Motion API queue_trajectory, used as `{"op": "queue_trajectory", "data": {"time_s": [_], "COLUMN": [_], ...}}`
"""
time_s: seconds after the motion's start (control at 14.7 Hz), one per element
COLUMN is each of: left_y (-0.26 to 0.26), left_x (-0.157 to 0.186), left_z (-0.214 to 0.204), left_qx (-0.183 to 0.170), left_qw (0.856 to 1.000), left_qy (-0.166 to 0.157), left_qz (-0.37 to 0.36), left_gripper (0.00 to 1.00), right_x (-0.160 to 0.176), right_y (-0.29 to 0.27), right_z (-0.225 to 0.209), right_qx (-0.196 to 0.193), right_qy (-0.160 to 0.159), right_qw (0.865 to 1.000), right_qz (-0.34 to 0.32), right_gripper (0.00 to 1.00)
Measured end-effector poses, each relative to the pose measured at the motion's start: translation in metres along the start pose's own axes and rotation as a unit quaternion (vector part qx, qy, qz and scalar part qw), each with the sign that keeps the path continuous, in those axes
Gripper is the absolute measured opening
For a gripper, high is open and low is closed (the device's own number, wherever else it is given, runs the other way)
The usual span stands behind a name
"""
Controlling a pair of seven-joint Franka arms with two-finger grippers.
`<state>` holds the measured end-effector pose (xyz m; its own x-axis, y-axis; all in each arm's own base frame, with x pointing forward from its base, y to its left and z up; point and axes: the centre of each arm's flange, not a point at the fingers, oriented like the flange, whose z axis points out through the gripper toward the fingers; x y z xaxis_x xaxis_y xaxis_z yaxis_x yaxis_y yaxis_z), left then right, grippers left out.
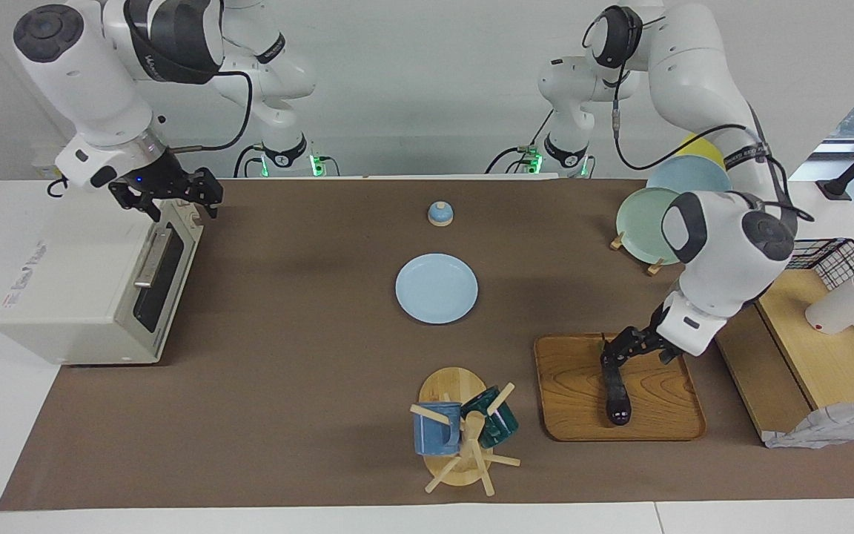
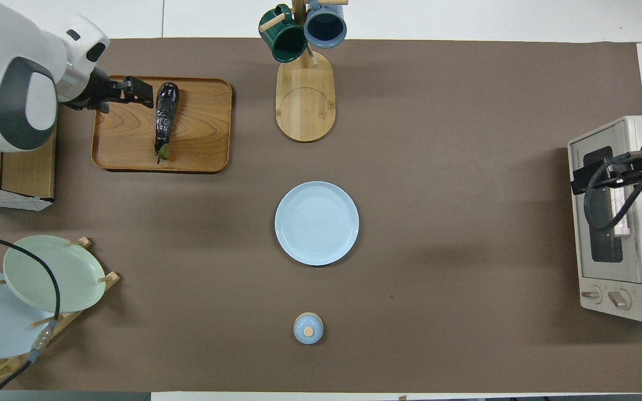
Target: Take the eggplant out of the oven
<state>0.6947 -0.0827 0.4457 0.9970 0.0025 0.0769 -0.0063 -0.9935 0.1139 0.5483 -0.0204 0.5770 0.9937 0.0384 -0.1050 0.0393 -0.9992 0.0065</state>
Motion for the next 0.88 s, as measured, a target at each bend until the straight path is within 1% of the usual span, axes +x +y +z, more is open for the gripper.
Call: {"op": "queue_trajectory", "data": {"time_s": [0.27, 0.48, 0.68, 0.88], "left_y": [0.001, 0.005, 0.008, 0.007], "left_x": [-0.037, -0.071, -0.099, -0.125], "left_z": [-0.095, -0.146, -0.168, -0.161], "left_qx": [0.007, 0.024, 0.028, 0.033], "left_qw": [1.0, 0.999, 0.998, 0.996], "left_qy": [-0.016, -0.036, -0.061, -0.085], "left_qz": [0.003, 0.011, 0.011, -0.001], "left_gripper": [1.0, 1.0, 1.0, 1.0], "right_x": [0.0, 0.0, 0.0, 0.0], "right_y": [0.003, 0.003, 0.003, 0.003], "right_z": [-0.001, -0.001, -0.001, -0.001], "right_qx": [0.001, 0.001, 0.001, 0.001], "right_qy": [0.003, 0.003, 0.003, 0.003], "right_qw": [1.0, 1.0, 1.0, 1.0], "right_qz": [0.008, 0.008, 0.008, 0.008], "right_gripper": [1.0, 1.0, 1.0, 1.0]}}
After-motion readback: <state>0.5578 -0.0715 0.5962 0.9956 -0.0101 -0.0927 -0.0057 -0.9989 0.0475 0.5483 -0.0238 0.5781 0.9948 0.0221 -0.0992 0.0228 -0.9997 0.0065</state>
